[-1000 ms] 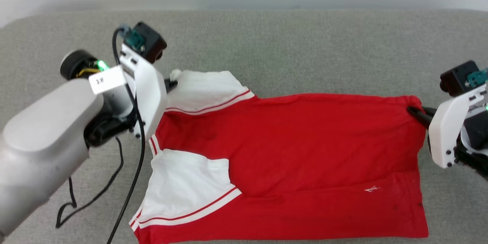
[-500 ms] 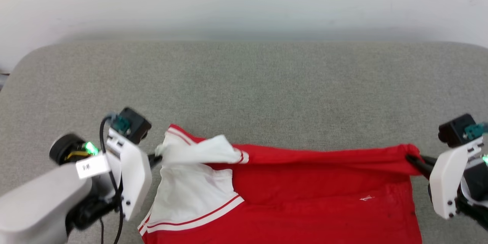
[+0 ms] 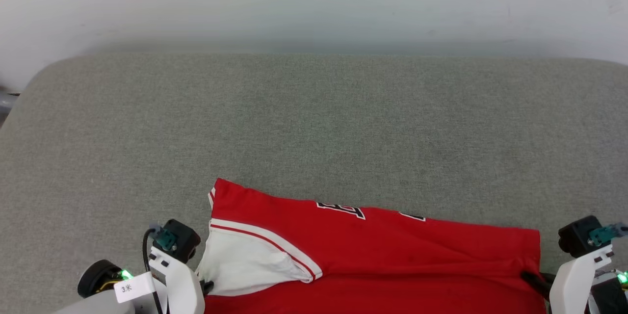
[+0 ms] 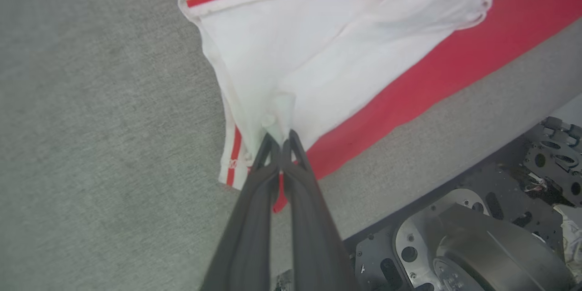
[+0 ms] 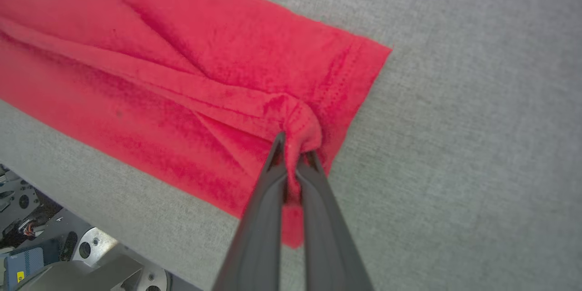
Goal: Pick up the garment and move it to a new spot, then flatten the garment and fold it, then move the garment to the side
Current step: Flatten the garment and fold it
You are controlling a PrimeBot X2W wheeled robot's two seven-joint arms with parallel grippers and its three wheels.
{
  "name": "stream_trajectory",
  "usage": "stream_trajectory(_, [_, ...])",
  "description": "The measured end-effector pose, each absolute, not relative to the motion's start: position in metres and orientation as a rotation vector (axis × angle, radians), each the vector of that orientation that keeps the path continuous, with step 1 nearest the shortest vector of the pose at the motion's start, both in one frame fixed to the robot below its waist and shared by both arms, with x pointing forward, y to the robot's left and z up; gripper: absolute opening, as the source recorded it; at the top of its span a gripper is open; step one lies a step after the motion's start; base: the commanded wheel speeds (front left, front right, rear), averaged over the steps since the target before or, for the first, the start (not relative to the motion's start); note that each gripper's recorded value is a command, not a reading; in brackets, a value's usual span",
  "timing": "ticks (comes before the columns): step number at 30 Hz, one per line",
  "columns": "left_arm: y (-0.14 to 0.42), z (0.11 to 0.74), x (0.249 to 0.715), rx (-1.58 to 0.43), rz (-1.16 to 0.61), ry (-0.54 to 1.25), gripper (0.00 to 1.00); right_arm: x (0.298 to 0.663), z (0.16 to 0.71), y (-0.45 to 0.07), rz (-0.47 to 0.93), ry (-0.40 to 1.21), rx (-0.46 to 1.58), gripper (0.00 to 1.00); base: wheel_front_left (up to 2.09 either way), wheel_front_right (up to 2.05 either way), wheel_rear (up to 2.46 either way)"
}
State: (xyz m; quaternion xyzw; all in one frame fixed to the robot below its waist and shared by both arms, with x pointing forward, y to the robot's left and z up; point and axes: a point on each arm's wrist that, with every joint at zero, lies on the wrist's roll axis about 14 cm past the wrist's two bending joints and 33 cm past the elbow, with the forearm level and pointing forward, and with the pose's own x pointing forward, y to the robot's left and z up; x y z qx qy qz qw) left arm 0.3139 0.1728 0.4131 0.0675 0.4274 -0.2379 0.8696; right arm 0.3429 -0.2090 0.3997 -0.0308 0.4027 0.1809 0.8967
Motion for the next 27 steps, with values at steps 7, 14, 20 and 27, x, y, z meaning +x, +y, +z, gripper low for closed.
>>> stream_trajectory(7, [0.172,0.396,0.317,0.113,-0.472,0.902,1.0,0.334,0.38,-0.207,0.349,0.866,-0.022,1.0,0.0,0.0,0.0])
stream_trajectory(14, [0.167,0.417,0.335,0.074,-0.419,0.726,1.0,0.354,0.414,-0.208,0.326,0.701,0.019,1.0,0.0,0.0,0.0])
stream_trajectory(20, [0.171,0.456,0.358,0.052,-0.335,0.498,1.0,0.365,0.451,-0.225,0.294,0.607,0.02,1.0,0.0,0.0,0.0])
stream_trajectory(27, [0.184,0.488,0.369,0.058,-0.23,0.28,1.0,0.358,0.456,-0.24,0.282,0.71,0.069,1.0,0.0,0.0,0.0])
